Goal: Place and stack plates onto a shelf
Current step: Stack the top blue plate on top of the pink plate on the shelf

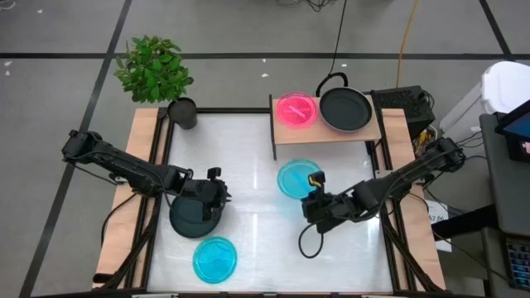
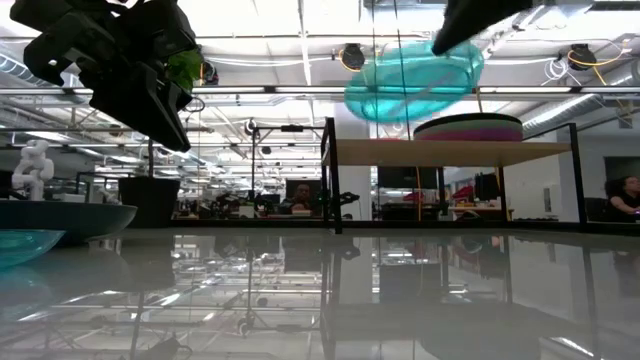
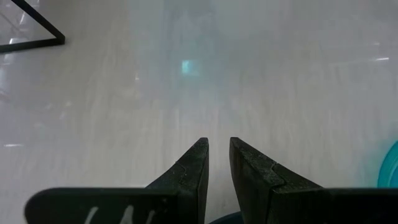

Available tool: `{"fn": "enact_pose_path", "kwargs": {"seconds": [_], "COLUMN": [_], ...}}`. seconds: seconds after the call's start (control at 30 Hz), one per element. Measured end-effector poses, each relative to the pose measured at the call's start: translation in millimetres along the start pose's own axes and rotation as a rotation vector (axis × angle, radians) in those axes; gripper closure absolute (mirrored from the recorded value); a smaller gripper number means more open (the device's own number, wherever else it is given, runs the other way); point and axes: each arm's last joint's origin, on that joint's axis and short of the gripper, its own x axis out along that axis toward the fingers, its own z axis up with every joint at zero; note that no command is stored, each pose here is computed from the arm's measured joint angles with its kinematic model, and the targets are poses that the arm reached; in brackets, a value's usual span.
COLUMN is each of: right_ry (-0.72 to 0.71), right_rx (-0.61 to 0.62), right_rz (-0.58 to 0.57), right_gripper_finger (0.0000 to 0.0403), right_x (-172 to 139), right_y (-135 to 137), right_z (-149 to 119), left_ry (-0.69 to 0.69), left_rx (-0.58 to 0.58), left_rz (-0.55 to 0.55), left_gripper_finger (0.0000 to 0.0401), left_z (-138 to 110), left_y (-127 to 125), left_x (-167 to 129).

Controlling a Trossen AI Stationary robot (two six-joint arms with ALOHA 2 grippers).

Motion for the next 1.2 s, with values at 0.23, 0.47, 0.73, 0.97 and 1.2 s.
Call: {"fn": "enact_pose_path", "kwargs": {"seconds": [0.23, 0.47, 0.73, 0.97, 1.2], "right_ry": [-0.037, -0.055, -0.046, -0.047, -0.069], "right_rx": [-0.102, -0.17, -0.164, -0.129, -0.091], "right_rz": [-0.071, -0.114, -0.184, -0.237, -0.255], "right_gripper_finger": [0.0403, 0.0403, 0.0403, 0.0403, 0.0403], "right_x": [-17, -26, -37, -48, -45], "right_y": [-18, -45, -88, -125, -159], "right_z": [17, 29, 26, 12, 0], "left_ry": [0.0, 0.0, -0.001, -0.009, -0.012], "left_rx": [-0.004, -0.012, 0.001, 0.016, 0.014], "left_rz": [0.0, 0.0, -0.015, -0.021, -0.013], "left_gripper_finger": [0.0329, 0.0329, 0.0329, 0.0329, 0.0329], "left_z": [0, 0, -1, -1, 0], "left_y": [0, 0, -5, -10, -10], "left_x": [0, 0, -1, -2, -2]}}
